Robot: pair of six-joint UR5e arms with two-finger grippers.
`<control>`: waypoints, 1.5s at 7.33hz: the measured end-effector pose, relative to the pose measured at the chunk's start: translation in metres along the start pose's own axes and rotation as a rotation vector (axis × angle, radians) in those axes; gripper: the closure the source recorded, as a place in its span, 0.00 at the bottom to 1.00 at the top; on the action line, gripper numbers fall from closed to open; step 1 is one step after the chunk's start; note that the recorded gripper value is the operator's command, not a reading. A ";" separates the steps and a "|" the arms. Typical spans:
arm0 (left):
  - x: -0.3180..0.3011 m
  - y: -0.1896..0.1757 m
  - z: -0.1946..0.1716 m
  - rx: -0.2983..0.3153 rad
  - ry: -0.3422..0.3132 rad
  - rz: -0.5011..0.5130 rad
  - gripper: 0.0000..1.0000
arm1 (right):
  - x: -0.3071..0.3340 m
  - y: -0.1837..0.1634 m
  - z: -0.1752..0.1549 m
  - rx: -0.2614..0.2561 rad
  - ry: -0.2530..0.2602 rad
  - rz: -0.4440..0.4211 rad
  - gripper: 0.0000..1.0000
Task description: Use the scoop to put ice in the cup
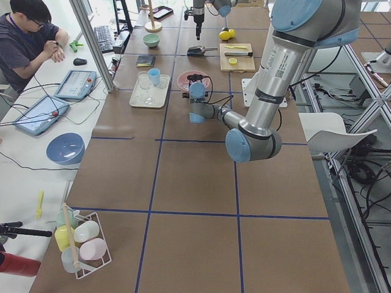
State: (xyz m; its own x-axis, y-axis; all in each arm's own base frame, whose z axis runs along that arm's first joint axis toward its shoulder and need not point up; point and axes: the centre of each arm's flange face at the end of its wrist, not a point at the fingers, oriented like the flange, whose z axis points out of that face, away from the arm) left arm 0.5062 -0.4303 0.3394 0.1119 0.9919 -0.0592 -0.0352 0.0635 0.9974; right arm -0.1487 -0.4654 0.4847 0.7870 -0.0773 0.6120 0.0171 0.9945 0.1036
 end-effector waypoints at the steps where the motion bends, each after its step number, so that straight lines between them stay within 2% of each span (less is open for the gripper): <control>1: -0.003 0.001 -0.002 -0.001 -0.006 -0.001 0.00 | 0.046 0.000 -0.008 -0.001 -0.004 -0.046 0.00; 4: -0.025 0.001 -0.018 -0.003 -0.045 -0.009 0.00 | 0.179 0.035 -0.035 -0.025 0.003 -0.165 0.00; 6: -0.049 0.009 -0.037 -0.016 -0.093 -0.032 0.00 | 0.221 0.065 -0.040 -0.051 -0.019 -0.138 0.00; 7: -0.068 0.026 -0.057 -0.046 -0.133 -0.056 0.00 | 0.227 0.072 -0.040 -0.054 -0.035 -0.122 0.00; 9: -0.126 0.055 -0.112 -0.163 -0.201 -0.151 0.00 | 0.233 0.076 -0.033 -0.067 -0.059 -0.097 0.00; 11: -0.184 0.087 -0.186 -0.300 -0.261 -0.325 0.00 | 0.238 0.078 -0.025 -0.079 -0.075 -0.084 0.00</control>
State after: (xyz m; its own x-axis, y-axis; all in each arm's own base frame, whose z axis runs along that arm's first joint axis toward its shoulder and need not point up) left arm 0.2977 -0.5867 0.4290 0.4075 0.8578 -0.3132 -0.2367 0.4305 0.8710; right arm 0.0553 -0.4049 0.6190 0.7324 -0.1624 0.6612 0.1318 0.9866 0.0963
